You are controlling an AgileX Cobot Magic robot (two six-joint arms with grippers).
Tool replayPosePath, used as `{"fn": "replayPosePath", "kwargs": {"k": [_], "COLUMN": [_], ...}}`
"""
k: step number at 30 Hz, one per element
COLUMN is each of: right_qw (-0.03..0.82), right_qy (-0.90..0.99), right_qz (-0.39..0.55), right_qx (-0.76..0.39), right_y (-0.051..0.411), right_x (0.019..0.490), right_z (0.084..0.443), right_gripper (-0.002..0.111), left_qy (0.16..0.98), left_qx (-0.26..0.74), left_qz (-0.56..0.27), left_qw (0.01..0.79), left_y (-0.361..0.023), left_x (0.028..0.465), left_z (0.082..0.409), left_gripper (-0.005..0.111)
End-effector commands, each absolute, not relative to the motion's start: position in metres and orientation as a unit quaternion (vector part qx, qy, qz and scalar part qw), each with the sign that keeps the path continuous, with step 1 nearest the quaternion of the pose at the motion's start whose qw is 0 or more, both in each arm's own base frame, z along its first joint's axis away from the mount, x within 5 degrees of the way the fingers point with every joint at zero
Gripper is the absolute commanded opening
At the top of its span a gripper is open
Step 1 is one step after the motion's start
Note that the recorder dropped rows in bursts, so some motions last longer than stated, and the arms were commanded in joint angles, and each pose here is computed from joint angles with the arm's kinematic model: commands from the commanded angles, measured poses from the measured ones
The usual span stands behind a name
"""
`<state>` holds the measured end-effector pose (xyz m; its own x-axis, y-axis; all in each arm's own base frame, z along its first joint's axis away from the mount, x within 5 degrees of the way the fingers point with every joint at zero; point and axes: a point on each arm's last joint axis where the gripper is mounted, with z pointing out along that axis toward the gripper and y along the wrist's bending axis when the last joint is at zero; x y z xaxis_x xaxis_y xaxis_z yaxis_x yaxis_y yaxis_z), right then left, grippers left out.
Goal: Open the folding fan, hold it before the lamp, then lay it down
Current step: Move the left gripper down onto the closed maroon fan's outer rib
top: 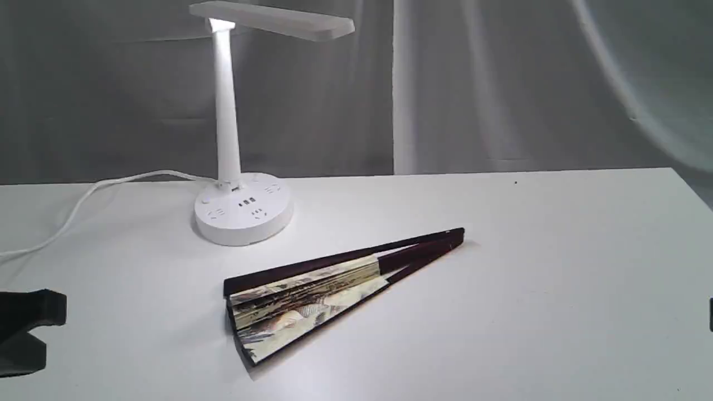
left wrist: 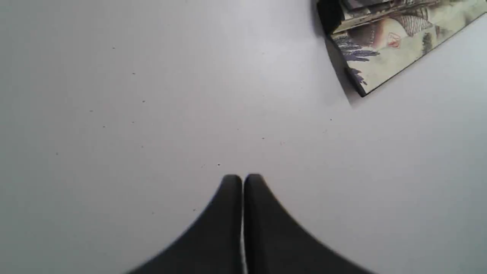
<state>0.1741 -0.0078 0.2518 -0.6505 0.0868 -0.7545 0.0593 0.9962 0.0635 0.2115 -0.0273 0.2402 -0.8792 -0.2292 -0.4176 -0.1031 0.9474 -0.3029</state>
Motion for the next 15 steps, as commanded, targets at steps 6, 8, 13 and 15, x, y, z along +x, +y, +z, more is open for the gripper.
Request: {"fn": "replayPosePath", "kwargs": {"k": [6,8,13,15], "right_qw": [0.35,0.336,0.309,0.297], "right_qy": [0.935,0.94,0.948,0.951], "right_qz": [0.033,0.049,0.079,0.088], "right_qx": [0.038,0.045,0.011,0.01], "right_y": [-0.007,-0.005,0.0,0.001], "right_x": [0.2,0.213,0.239,0.248], "right_z": [0.253,0.253,0.251,0.251], "right_gripper": [0.026,0.026,0.026,0.026], "left_qy": [0.961,0.963,0.967,0.967], "left_qx": [-0.068,-0.055,-0.017,-0.003], "left_qz": [-0.16,-0.161,-0.168,-0.17], "left_qw": [0.216,0.209,0.193,0.189], "left_y": [-0.038,-0.045,-0.068,-0.076], "left_x": [0.228,0.231,0.244,0.25], "left_z": [0.228,0.224,0.221,0.221], "left_gripper": [0.0,0.0,0.0,0.0]}}
